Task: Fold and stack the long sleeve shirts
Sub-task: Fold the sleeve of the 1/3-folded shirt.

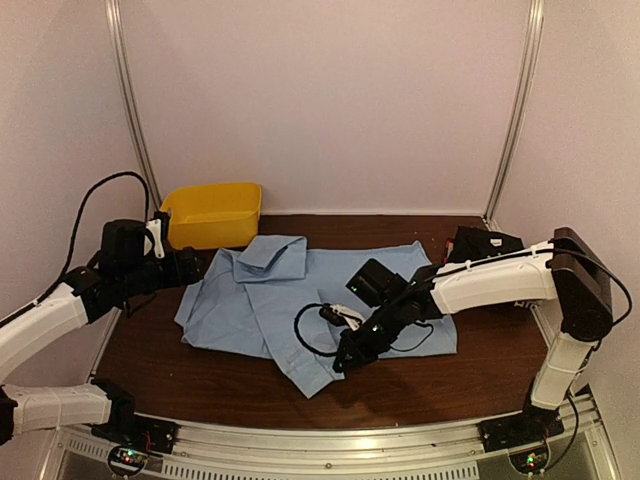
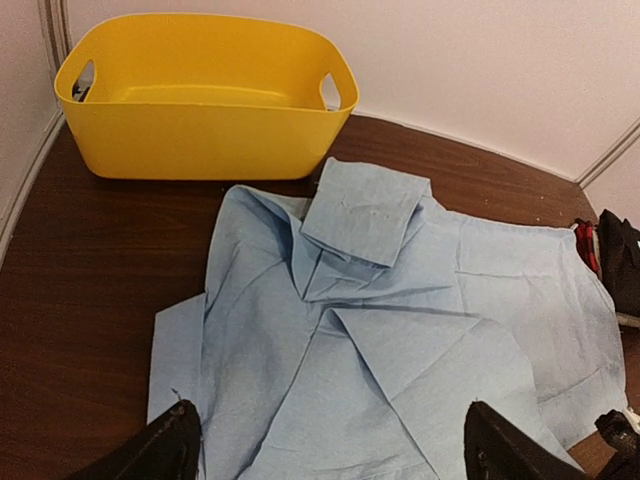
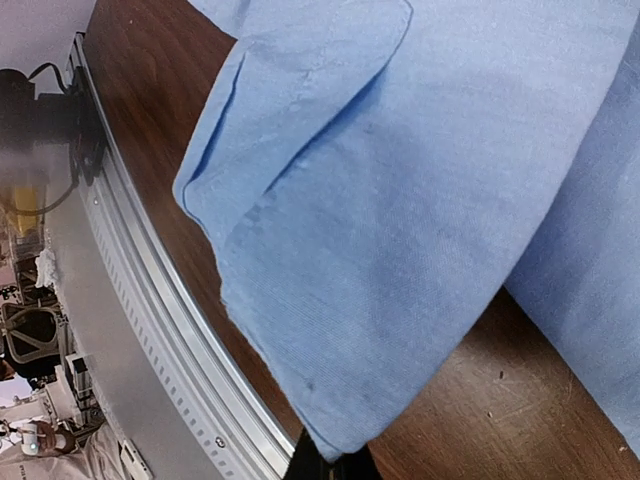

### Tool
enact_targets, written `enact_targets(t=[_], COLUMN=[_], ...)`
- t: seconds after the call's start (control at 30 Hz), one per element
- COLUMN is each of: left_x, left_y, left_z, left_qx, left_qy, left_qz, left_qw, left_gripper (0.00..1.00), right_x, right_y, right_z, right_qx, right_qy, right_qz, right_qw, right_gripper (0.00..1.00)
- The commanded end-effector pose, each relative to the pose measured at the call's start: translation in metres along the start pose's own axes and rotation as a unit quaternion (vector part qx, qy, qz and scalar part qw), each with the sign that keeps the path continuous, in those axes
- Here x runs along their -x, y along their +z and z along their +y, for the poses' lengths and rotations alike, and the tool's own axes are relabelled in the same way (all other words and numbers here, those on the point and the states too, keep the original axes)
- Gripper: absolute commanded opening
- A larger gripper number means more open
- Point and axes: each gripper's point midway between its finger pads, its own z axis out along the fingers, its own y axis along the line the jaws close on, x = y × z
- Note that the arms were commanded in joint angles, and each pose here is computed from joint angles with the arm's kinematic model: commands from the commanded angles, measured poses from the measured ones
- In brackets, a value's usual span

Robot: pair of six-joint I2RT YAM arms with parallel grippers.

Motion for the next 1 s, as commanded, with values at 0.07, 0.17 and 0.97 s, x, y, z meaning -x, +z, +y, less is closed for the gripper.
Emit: enact_targets(t=[0.07, 0.17, 0.97], left_x=[0.007, 0.003, -0.002], left_y=[0.004, 0.005, 0.005], left_z=[-0.011, -0.01, -0.007], left_qx=[-0.028, -0.029, -0.024], left_qy=[0.0, -0.003, 0.001], left_qz=[-0.017, -0.013, -0.011], left_qw=[0.999, 0.999, 1.0], left_gripper=[0.93, 0.93, 0.94], right_x=[-0.004, -0.006, -0.002], right_y=[-0.011, -0.017, -0.064], right_z=[-0.02, -0.037, -0.096], right_qx=[-0.048, -0.078, -0.211], right_qy=[0.005, 0.015, 0.097], right_qz=[-0.005, -0.002, -0.08], right_qw=[0.999, 0.997, 0.969], right_gripper=[0.0, 0.0, 0.31])
